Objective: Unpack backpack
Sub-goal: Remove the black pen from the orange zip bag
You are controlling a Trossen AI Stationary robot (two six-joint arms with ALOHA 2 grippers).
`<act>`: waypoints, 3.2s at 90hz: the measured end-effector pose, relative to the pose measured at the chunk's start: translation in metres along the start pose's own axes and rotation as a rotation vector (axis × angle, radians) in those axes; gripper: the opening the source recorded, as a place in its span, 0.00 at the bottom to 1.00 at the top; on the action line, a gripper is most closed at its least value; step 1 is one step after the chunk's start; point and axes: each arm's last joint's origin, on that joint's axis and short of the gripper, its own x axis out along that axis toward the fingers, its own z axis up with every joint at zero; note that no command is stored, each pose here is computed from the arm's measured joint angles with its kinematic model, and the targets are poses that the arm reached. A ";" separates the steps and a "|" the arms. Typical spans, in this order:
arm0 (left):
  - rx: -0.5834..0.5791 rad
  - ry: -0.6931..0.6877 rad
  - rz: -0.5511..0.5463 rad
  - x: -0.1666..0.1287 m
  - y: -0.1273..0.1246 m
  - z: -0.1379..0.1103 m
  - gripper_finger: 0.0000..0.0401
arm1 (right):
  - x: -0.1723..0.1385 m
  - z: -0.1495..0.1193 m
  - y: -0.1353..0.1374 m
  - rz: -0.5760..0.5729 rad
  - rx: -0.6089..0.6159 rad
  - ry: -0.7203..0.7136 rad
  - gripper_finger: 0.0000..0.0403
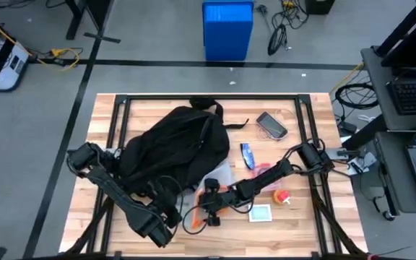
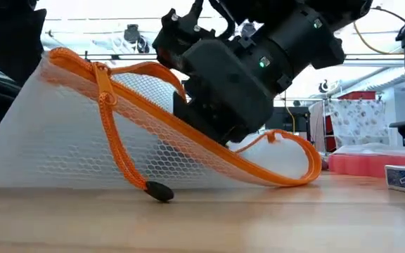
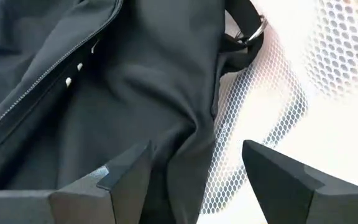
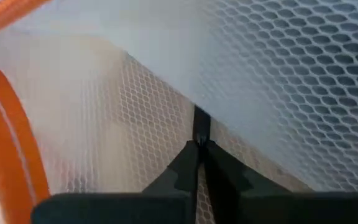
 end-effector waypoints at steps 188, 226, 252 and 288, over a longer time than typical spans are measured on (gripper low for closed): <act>0.031 -0.107 -0.247 -0.002 -0.030 0.010 0.60 | -0.070 -0.022 0.041 -0.097 0.011 0.375 0.30; -0.027 -0.132 -0.264 0.016 -0.036 0.031 0.60 | -0.073 -0.013 0.033 -0.122 -0.033 0.329 0.29; 0.023 -0.145 -0.289 0.035 -0.047 0.041 0.60 | -0.074 -0.006 0.027 -0.152 -0.101 0.297 0.29; -0.003 -0.175 -0.327 0.039 -0.051 0.052 0.60 | -0.081 0.022 0.022 -0.160 -0.195 0.208 0.29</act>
